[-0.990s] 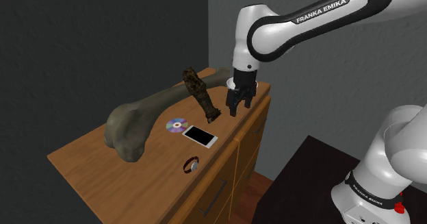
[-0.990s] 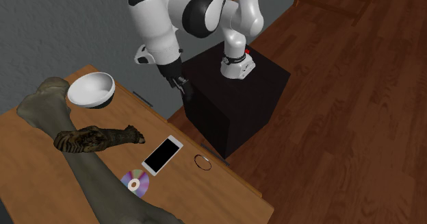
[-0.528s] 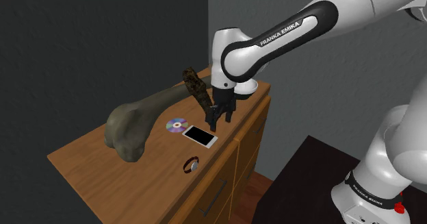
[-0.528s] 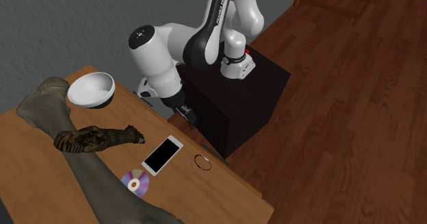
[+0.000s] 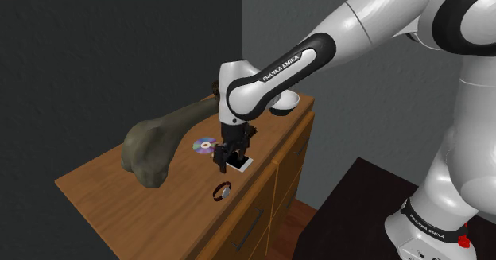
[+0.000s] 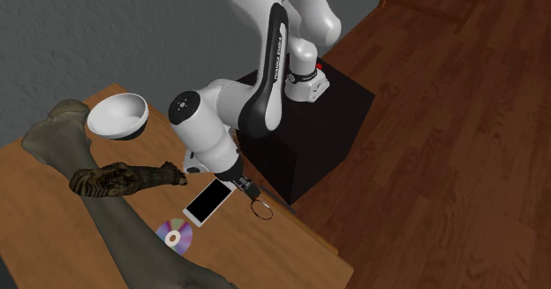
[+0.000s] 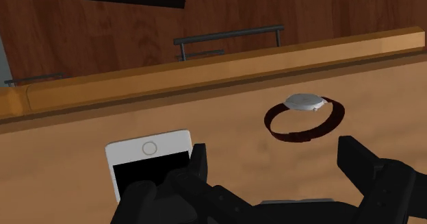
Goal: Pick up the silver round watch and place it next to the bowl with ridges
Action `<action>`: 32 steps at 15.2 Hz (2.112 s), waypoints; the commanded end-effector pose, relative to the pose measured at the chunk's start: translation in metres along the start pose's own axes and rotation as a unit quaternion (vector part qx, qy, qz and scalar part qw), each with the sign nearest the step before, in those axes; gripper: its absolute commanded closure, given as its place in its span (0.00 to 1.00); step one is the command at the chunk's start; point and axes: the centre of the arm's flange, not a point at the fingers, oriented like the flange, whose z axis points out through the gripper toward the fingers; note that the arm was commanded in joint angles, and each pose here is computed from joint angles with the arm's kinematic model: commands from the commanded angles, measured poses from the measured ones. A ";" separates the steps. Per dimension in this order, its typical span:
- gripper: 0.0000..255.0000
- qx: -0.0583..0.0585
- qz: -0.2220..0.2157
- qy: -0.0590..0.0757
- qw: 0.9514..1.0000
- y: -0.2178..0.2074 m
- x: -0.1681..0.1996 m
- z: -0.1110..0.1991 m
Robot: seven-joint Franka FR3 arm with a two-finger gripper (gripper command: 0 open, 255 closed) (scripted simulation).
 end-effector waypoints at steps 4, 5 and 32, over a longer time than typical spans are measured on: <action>0.00 0.004 -0.005 -0.003 1.000 -0.011 0.011 0.030; 0.00 0.004 -0.005 -0.003 1.000 -0.011 0.011 0.035; 1.00 0.004 -0.005 -0.003 1.000 -0.018 0.007 0.023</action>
